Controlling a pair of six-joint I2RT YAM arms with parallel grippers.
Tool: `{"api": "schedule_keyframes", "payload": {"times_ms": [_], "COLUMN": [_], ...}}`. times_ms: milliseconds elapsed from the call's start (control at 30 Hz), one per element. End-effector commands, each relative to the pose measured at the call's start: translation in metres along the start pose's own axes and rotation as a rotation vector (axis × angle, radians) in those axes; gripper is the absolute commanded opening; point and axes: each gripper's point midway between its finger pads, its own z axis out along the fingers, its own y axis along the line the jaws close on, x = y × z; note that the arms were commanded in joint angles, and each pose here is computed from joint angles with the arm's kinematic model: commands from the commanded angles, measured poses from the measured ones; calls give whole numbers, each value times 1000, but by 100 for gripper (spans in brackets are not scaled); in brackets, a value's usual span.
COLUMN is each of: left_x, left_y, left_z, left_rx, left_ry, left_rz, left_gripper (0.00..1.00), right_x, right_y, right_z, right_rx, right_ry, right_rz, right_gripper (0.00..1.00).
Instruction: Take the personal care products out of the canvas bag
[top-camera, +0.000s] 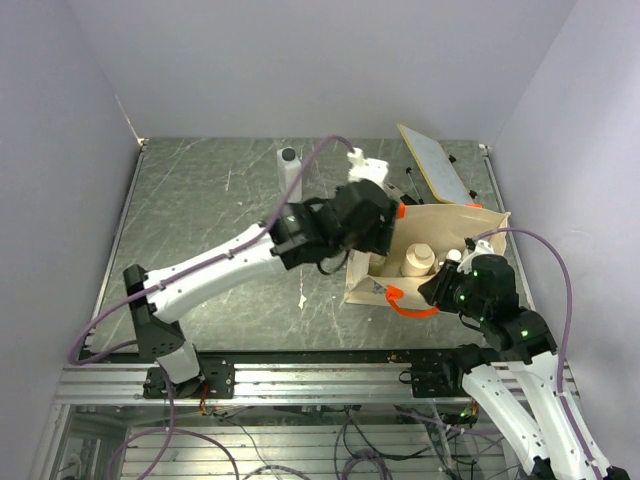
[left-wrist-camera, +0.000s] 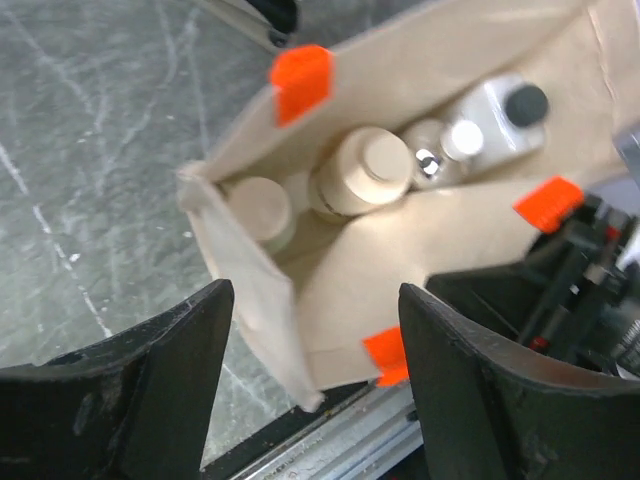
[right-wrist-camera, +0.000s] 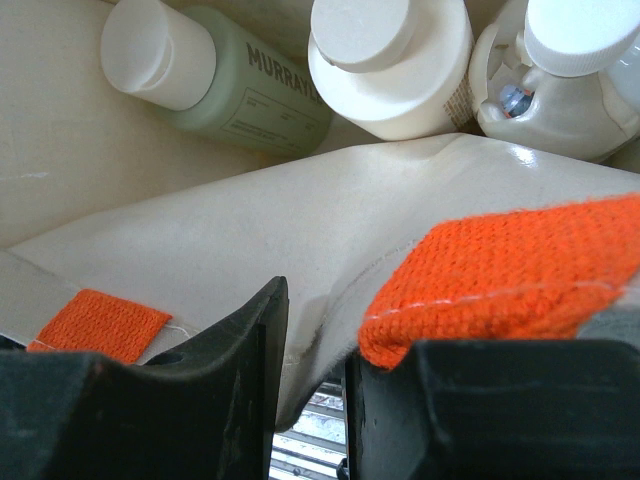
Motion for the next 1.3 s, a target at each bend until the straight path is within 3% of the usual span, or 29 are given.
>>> {"api": "schedule_keyframes", "payload": {"times_ms": [0, 333, 600, 800, 967, 1267], "left_x": [14, 64, 77, 74, 84, 108], "left_y": [-28, -46, -21, 4, 25, 34], "left_z": [4, 66, 102, 101, 107, 132], "left_rx": [-44, -89, -181, -265, -307, -319], "left_ry": [-12, 166, 210, 207, 240, 350], "left_rz": [101, 299, 372, 418, 385, 307], "left_gripper": [75, 70, 76, 84, 91, 95], "right_x": [0, -1, -1, 8, 11, 12], "right_y": [10, 9, 14, 26, 29, 30], "right_z": [-3, -4, -6, -4, -2, -2], "right_rx": [-61, -64, -92, -175, -193, -200], "right_ry": [-5, -20, -19, 33, 56, 58], "right_rz": [-21, -16, -32, -78, -89, -91], "right_gripper": [26, 26, 26, 26, 26, 27]}}
